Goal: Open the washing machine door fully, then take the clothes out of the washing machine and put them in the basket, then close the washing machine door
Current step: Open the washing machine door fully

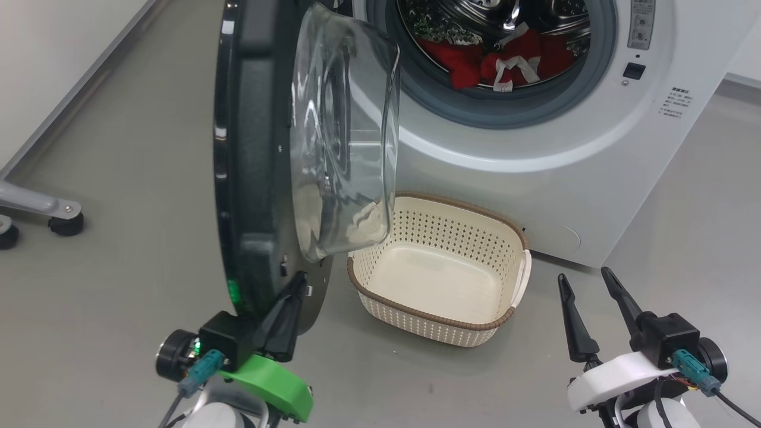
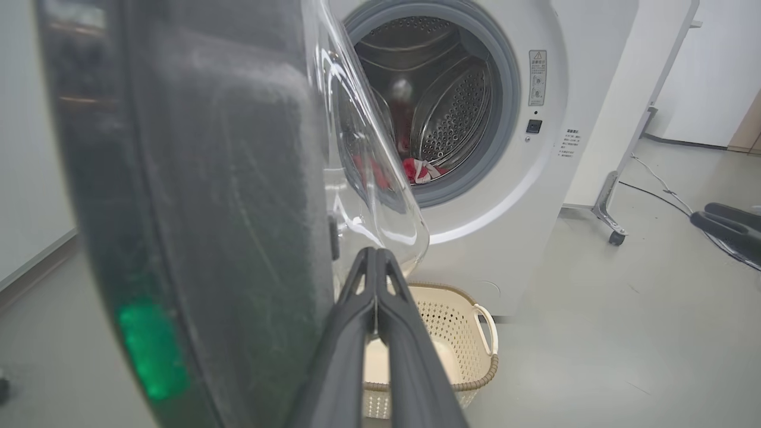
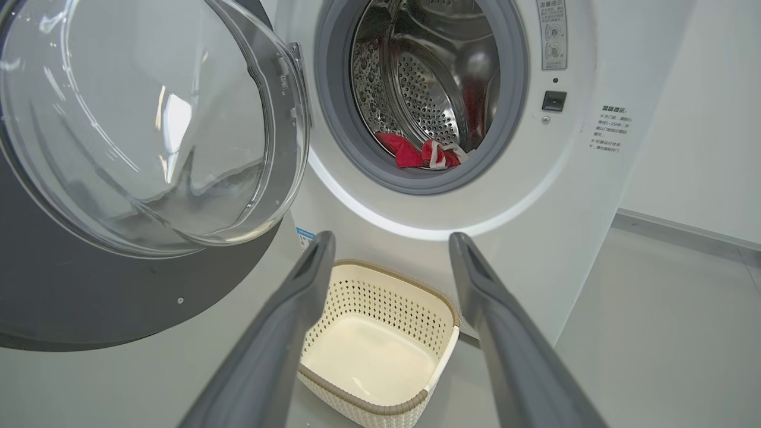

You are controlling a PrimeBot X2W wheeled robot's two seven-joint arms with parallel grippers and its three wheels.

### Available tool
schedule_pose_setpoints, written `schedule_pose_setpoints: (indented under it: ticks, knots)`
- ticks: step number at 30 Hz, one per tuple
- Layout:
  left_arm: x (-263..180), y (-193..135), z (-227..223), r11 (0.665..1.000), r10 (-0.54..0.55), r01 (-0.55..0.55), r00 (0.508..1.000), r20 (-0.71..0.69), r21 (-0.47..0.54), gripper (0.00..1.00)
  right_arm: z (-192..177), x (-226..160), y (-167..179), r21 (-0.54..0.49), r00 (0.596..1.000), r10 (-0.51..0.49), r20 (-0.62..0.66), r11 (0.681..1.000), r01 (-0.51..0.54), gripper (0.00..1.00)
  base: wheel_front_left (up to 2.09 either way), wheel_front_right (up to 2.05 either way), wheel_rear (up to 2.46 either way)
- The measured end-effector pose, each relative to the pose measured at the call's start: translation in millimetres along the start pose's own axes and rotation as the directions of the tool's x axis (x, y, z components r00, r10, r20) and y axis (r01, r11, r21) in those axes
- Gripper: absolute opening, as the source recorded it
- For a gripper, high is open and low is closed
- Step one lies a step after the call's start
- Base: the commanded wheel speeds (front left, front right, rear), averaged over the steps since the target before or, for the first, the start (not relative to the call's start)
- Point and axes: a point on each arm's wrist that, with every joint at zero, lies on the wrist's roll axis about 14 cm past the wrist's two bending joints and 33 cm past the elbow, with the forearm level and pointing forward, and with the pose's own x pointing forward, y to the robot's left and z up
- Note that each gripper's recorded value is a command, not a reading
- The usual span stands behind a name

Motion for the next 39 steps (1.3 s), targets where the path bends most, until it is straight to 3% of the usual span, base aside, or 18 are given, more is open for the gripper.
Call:
schedule_pose_setpoints:
  ticks: [14, 28, 39]
  knots:
    - [-9, 79, 3, 0.971, 0.237, -0.237, 0.971, 0.009, 0.014, 0.00, -1, 4, 1, -0.003, 1.000, 0.011, -0.001, 1.000, -0.011, 1.00, 0.00, 0.00, 0.00]
    - [7, 129, 16, 0.934, 0.357, -0.358, 0.933, 0.038, 0.017, 0.00, -9, 10, -12, -0.011, 1.000, -0.009, -0.014, 1.000, 0.008, 1.00, 0.00, 0.00, 0.00]
    - [14, 184, 35, 0.874, 0.479, -0.483, 0.875, 0.071, 0.056, 0.00, -14, 17, -24, -0.018, 1.000, -0.022, -0.022, 1.000, 0.021, 1.00, 0.00, 0.00, 0.00]
